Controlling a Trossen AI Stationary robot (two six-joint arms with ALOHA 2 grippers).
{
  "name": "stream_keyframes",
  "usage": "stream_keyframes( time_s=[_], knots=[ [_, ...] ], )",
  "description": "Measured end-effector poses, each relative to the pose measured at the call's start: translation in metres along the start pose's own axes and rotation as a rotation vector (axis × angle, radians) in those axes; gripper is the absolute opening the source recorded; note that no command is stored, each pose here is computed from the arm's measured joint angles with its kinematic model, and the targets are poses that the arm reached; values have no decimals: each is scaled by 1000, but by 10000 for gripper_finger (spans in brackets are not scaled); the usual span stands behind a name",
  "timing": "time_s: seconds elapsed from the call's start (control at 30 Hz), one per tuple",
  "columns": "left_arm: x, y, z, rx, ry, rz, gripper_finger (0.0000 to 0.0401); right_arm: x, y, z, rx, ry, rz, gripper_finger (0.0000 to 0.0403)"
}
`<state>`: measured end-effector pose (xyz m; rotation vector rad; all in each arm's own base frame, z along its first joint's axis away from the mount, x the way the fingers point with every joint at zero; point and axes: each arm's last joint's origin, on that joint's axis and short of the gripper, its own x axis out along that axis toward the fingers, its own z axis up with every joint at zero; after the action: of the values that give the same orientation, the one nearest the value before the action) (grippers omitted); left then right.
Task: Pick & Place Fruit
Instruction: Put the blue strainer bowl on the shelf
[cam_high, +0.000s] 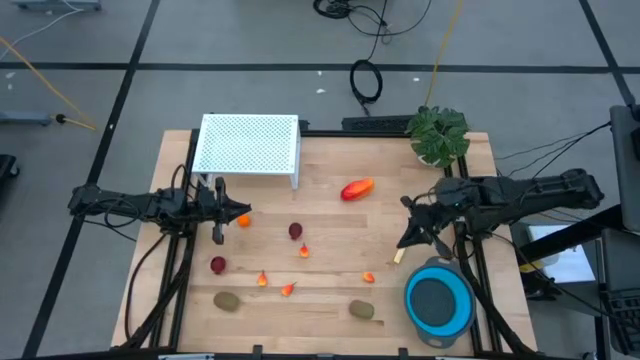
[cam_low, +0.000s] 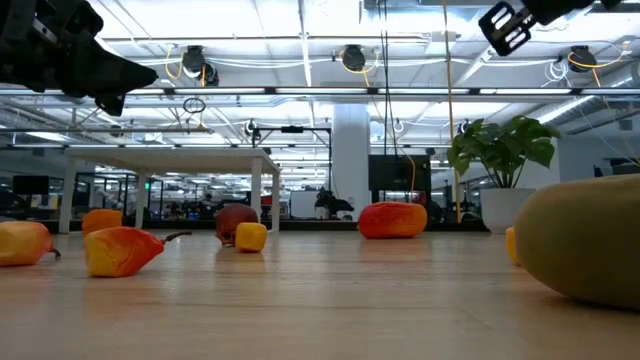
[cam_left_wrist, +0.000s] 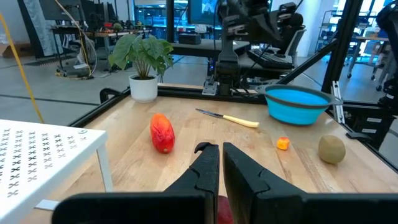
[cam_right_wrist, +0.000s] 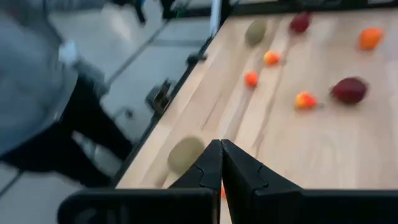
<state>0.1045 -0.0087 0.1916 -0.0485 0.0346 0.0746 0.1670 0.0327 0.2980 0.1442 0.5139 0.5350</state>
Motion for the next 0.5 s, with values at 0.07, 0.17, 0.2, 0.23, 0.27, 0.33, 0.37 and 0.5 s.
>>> stream_keyframes(
  time_s=[0.07,0.17,0.2,0.23,0.27,0.33,0.37,0.5],
  knots=[
    [0,0,0,0,0,0,21,4,5,5,-21,62,4,0],
    [0,0,0,0,0,0,21,9,10,9,-43,157,-21,0],
    [0,0,0,0,1,0,21,11,12,10,-50,186,-28,0],
    [0,0,0,0,1,0,21,13,14,11,-57,214,-30,0],
    [0,0,0,0,0,0,21,15,16,12,-64,241,-31,0],
    [0,0,0,-1,0,0,21,19,20,12,-68,299,-14,0],
    [0,0,0,-1,0,0,21,22,22,12,-68,324,-5,0],
    [0,0,0,-1,0,0,21,35,27,8,-91,395,-13,0]
  ],
)
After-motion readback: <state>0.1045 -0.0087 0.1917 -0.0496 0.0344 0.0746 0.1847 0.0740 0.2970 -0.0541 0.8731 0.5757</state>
